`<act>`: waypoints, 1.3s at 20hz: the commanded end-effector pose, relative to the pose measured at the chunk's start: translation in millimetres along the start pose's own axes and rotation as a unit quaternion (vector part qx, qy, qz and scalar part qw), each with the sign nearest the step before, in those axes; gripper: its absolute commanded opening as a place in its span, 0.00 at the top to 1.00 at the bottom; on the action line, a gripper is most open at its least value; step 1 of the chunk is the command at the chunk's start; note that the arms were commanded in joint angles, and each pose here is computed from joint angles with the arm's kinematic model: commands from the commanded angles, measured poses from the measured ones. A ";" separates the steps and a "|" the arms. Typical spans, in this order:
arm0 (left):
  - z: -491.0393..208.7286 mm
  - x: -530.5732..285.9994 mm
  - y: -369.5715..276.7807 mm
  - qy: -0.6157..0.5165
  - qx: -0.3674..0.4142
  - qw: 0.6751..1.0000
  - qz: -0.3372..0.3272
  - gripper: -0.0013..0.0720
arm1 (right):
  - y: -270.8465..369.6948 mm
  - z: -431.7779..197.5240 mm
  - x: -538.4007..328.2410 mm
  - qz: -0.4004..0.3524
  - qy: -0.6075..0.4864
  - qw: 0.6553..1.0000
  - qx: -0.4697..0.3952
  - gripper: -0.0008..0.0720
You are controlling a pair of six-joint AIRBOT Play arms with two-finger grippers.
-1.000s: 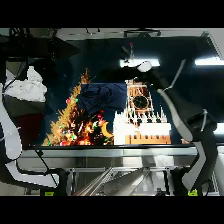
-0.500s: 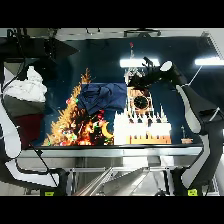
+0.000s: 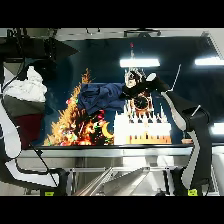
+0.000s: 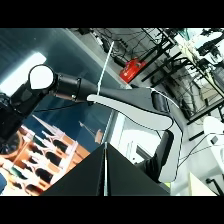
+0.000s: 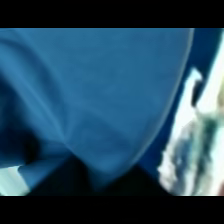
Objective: Fold the shirts.
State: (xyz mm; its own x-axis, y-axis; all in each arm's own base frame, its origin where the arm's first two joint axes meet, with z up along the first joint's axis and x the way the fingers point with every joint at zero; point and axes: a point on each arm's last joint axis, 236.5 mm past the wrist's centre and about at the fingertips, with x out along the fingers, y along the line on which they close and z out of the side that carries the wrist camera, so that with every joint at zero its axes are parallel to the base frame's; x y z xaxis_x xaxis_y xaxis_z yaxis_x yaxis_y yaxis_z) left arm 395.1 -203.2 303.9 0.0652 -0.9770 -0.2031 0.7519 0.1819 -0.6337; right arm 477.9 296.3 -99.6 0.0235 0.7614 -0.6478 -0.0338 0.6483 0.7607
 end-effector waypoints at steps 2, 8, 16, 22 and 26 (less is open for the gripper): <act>-3.3 -0.4 -2.0 0.007 0.002 1.000 -0.005 0.96 | 39.0 13.8 -10.0 0.062 -0.027 0.998 -0.010 0.96; -8.0 -0.1 -6.9 0.017 0.001 1.000 -0.015 0.96 | 58.7 61.0 -202.6 0.020 -0.169 0.985 0.013 0.96; -8.0 0.2 -7.0 0.017 -0.003 1.000 -0.015 0.96 | -61.1 -7.0 -462.0 -0.132 -0.334 0.901 0.243 0.96; -8.2 1.6 -7.3 0.018 -0.003 1.000 -0.015 0.96 | -158.9 -91.3 -514.7 -0.240 -0.307 0.852 0.349 0.96; -11.8 13.3 -12.9 0.029 -0.001 0.999 -0.026 0.96 | -214.1 -173.3 -475.0 -0.283 -0.212 0.823 0.445 0.96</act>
State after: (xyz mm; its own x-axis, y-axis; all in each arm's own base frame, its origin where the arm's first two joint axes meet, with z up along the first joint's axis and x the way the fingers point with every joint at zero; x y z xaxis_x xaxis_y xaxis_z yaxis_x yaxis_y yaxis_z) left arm 381.5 -210.9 301.4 0.0038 -0.9774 -0.2112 0.7497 0.1425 -0.6462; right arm 363.0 -194.4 80.0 0.3287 0.1499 -0.9325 0.7557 0.5505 0.3549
